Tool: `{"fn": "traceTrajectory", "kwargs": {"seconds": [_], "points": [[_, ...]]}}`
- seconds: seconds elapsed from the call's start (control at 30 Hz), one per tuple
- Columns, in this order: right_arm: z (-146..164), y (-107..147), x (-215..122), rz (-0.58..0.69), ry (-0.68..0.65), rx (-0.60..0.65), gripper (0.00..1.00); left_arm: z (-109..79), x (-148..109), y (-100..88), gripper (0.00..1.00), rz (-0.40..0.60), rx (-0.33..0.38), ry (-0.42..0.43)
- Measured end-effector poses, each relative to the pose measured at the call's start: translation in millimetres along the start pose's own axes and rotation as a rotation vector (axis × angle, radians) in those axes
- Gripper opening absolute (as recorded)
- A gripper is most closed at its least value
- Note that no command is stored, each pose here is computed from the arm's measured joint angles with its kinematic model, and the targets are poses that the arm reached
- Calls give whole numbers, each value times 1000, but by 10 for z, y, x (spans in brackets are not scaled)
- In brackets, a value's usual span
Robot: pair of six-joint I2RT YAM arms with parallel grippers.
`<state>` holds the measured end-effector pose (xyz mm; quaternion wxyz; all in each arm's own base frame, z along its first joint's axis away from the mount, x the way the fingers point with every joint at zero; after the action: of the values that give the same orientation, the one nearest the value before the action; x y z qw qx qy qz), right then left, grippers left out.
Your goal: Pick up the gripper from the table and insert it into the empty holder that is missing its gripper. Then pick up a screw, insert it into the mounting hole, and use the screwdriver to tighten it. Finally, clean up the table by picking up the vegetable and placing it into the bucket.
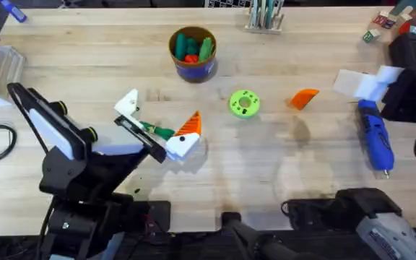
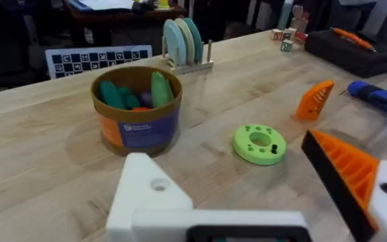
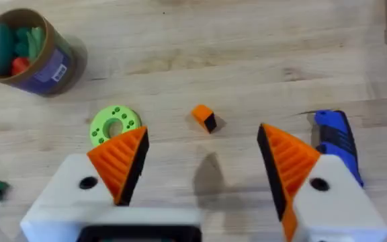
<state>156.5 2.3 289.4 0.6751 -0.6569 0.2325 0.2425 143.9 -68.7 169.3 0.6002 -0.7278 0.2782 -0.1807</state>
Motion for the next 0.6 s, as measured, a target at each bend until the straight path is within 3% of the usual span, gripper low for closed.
{"fn": "traceTrajectory", "kwargs": {"seconds": [0.2,0.6], "points": [[1,-25,0,-15,0,0,991,-49,3,14,985,14,2,56],[2,-9,8,1,-2,-39,991,-279,-39,84,985,61,41,320]]}}
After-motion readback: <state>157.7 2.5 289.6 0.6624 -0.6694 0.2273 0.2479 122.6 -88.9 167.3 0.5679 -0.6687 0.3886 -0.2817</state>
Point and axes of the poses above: each hand's point on the last joint's axis, 136 mm out from that joint toward the fingers, its own x axis out along the fingers, its own z axis along the line the jaws close on, y = z × x, the point moved 8 cm from there along -x, back along the fingers, and after that the axes turned 8 degrees about -x, right-handed, at the moved point
